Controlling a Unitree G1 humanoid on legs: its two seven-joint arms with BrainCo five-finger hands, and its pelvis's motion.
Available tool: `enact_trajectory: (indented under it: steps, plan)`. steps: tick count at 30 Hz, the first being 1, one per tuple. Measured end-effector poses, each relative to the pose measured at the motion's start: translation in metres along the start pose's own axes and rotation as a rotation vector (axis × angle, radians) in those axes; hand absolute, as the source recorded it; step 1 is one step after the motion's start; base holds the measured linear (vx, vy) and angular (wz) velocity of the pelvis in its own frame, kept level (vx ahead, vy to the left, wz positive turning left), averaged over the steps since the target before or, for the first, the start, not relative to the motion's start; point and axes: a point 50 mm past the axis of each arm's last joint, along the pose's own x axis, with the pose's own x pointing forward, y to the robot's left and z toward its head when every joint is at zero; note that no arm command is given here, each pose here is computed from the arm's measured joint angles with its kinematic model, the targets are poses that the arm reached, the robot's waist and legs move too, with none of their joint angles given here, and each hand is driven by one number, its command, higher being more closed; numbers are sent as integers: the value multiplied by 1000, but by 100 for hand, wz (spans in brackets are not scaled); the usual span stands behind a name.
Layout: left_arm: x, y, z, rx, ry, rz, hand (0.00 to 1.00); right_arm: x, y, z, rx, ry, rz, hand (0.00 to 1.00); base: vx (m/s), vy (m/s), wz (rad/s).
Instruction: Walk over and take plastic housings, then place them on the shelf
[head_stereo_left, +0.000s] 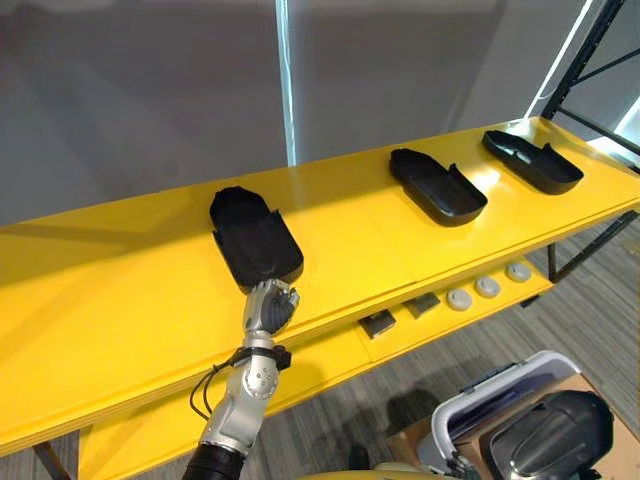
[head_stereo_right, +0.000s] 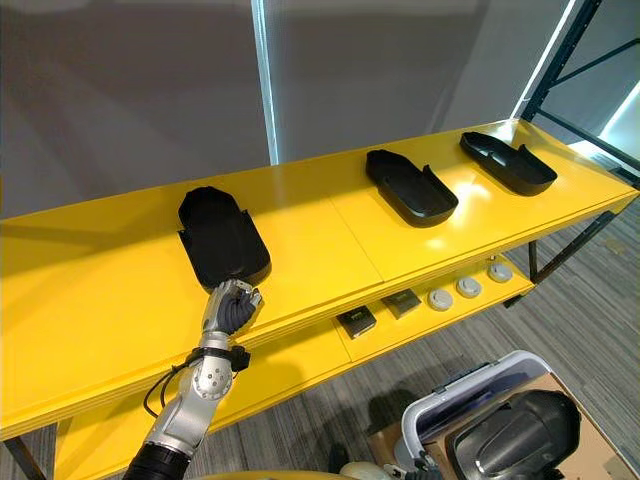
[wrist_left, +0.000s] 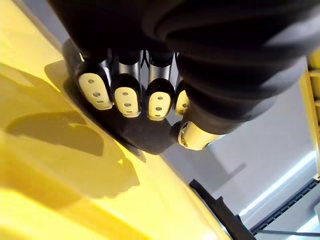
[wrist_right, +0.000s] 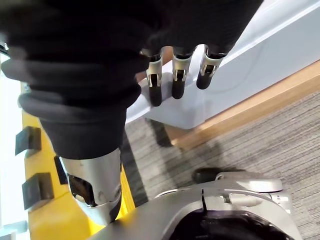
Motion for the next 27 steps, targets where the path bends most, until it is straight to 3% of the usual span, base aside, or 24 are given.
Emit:
enact_trajectory:
  steps: [27]
  plan:
    - [22, 20, -18, 38, 122, 116, 100, 0, 0, -2, -5, 12, -1, 0, -10, 3, -2]
